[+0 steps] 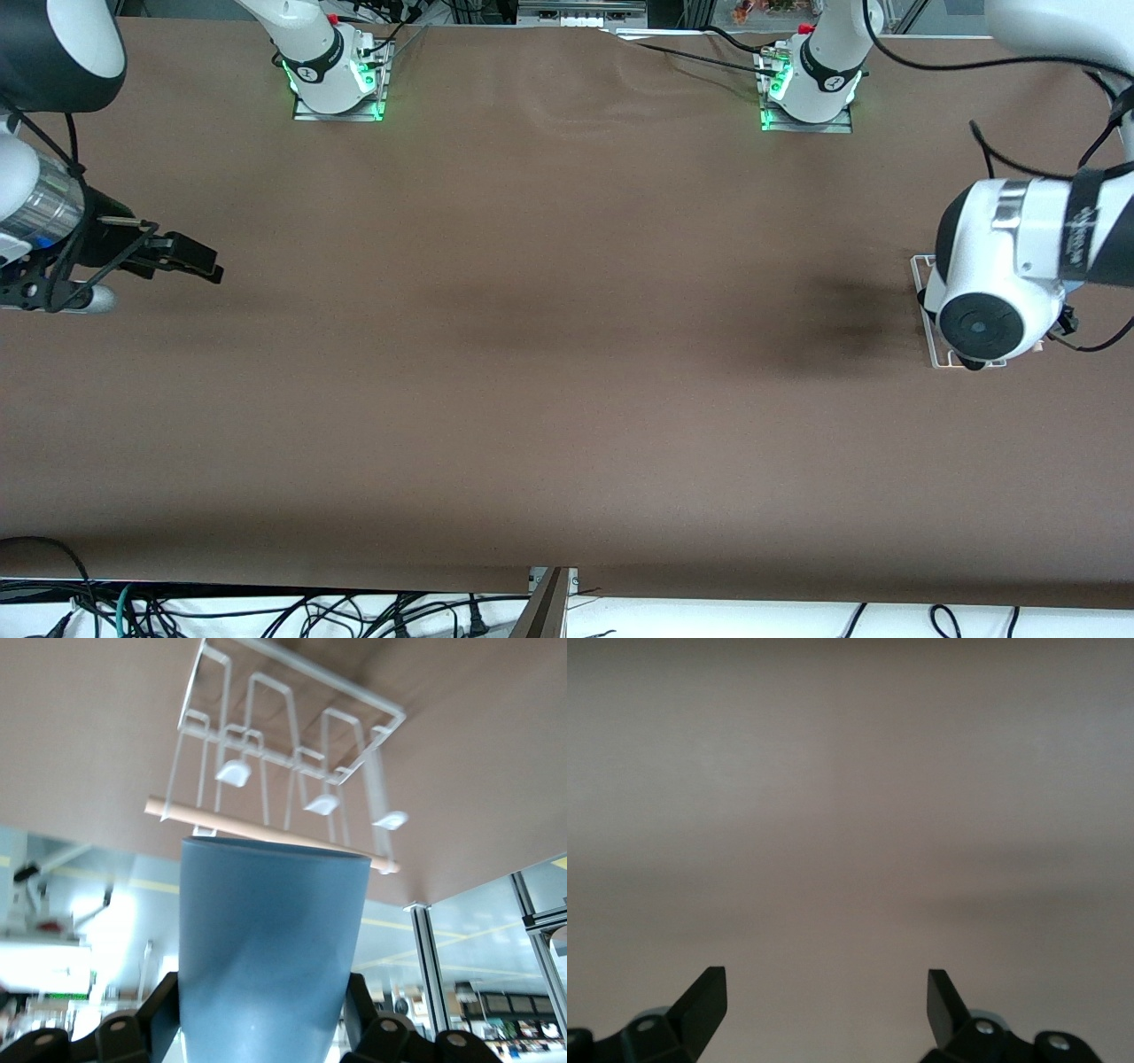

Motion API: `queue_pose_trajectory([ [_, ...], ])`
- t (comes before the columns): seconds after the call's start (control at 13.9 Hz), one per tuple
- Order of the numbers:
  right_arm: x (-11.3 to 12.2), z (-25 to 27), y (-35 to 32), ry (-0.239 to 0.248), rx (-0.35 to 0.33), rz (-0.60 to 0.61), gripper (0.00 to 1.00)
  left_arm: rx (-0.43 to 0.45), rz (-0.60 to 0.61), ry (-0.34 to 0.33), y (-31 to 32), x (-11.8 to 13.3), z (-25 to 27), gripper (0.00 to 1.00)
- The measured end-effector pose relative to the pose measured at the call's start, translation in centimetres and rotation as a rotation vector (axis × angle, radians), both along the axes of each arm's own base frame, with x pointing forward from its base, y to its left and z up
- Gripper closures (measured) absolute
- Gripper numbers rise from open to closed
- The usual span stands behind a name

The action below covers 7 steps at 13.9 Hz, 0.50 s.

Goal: Transfer cup to left arm and place on rack
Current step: 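Tilt the cup with the left gripper onto the rack hooks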

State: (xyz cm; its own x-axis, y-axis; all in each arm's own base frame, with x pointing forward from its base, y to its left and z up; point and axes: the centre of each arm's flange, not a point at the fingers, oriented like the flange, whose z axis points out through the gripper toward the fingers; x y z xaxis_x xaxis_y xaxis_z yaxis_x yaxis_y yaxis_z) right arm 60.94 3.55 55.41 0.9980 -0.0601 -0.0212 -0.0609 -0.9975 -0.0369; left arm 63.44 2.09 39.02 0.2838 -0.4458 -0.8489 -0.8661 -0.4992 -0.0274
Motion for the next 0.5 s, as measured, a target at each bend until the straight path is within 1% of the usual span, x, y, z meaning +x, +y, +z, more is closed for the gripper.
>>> queue_pose_trajectory([
  [0.14, -0.1, 0.0, 0.2, 0.003, -0.02, 0.012, 0.0, 0.074, 0.065, -0.037, 0.7, 0.1, -2.5, 0.23],
  [0.22, -0.3, -0.2, 0.3, 0.022, -0.024, 0.014, 0.0, 0.103, 0.099, -0.047, 1.1, 0.0, -3.4, 0.23],
  [0.36, -0.8, -0.7, -0.2, 0.073, -0.031, 0.007, 0.0, 0.146, 0.149, -0.036, 1.8, -0.5, -4.5, 0.23],
  [0.5, -0.9, -0.8, -1.3, 0.086, -0.041, -0.01, 0.0, 0.193, 0.196, -0.041, 3.2, -0.7, -5.9, 0.23],
])
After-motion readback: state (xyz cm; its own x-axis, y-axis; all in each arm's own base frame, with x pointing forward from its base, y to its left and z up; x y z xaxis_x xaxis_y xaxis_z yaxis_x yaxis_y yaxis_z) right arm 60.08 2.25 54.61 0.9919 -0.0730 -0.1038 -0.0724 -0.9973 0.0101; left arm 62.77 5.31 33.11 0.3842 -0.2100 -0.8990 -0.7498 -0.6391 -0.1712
